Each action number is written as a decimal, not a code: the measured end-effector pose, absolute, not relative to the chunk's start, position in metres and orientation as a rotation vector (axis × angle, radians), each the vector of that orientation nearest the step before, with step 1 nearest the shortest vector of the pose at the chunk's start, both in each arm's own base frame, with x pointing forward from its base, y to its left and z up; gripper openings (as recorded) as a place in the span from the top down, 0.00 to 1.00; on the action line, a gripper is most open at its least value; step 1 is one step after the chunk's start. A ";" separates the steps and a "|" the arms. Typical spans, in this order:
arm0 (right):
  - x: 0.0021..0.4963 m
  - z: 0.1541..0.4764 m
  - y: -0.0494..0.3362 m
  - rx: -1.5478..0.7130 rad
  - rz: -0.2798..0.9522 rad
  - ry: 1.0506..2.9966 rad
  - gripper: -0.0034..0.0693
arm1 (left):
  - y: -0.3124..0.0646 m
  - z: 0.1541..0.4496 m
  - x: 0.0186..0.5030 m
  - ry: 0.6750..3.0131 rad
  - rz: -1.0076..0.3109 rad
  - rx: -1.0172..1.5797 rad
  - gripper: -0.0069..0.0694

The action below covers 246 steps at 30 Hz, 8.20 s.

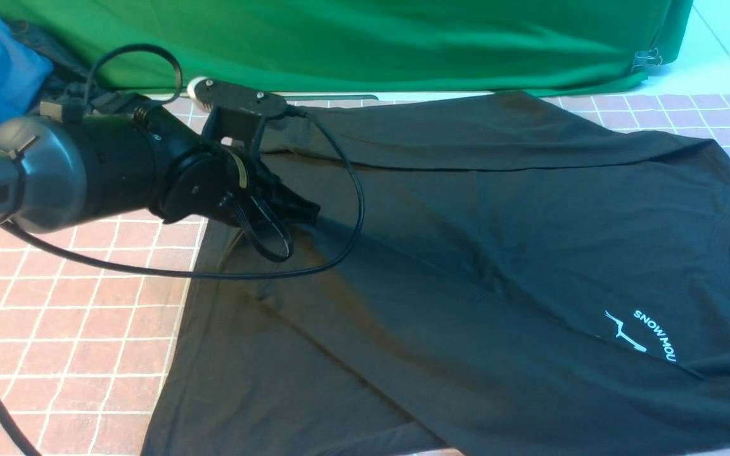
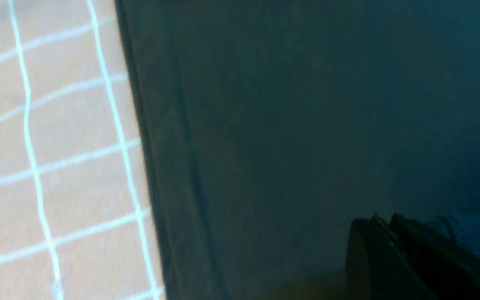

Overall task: Fold a long-sleeved shirt over a pink coffee tablecloth.
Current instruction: 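Fold the left side of the black T-shirt inward over its body, then grab the top left corner of the dark shirt with the left gripper, then fold the left side of the dark shirt inward over its body with the left gripper, then grasp the near edge of the shirt at its hem and shoulder corners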

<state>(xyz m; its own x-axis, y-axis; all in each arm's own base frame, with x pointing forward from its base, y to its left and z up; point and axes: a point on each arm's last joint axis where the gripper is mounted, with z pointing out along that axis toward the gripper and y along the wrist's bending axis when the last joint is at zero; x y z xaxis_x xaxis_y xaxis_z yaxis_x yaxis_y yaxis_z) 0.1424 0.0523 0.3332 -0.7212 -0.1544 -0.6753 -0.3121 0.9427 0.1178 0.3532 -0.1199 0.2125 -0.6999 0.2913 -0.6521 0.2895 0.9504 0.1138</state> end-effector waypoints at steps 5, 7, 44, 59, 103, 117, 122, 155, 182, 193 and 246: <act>0.142 0.333 0.052 -0.328 0.291 2.384 0.78 | -0.119 0.214 0.355 2.364 0.003 0.415 0.69; 0.142 0.333 0.052 -0.328 0.291 2.384 0.78 | -0.116 0.214 0.356 2.364 0.011 0.410 0.60; 0.143 0.333 0.053 -0.326 0.296 2.381 0.76 | -0.070 0.169 0.532 2.406 -0.350 -0.415 0.23; 0.143 0.334 0.053 -0.324 0.296 2.374 0.76 | -0.070 0.159 0.534 2.430 -0.312 -0.335 0.30; 0.144 0.334 0.048 -0.451 0.177 2.345 0.76 | -0.089 0.310 0.448 2.649 -0.338 -0.058 0.89; 0.145 0.334 0.048 -0.452 0.172 2.333 0.76 | -0.134 0.319 0.416 2.742 -0.244 0.105 0.89; 0.146 0.335 0.049 -0.447 0.173 2.318 0.76 | -0.126 0.319 0.389 2.792 -0.207 0.083 0.89; 0.148 0.337 0.049 -0.437 0.176 2.295 0.71 | -0.111 0.223 0.318 3.213 -0.170 -0.028 0.81; 0.149 0.338 0.049 -0.430 0.178 2.283 0.71 | -0.118 0.193 0.395 2.651 -0.119 -0.002 0.25; 0.149 0.338 0.049 -0.428 0.179 2.283 0.69 | -0.120 0.163 0.402 2.680 -0.093 0.079 0.31; 0.150 0.339 0.049 -0.388 0.196 2.274 0.67 | -0.104 0.202 0.431 2.367 -0.015 0.181 0.83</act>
<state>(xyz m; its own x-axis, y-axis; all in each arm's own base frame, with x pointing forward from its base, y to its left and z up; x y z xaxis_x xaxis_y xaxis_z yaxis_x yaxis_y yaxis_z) 0.1497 0.0493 0.3389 -0.6305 -0.2141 -0.7460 -0.3386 0.9408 0.0162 0.4310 -0.1043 0.2018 -0.7099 0.1266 -0.6928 0.1352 0.9899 0.0424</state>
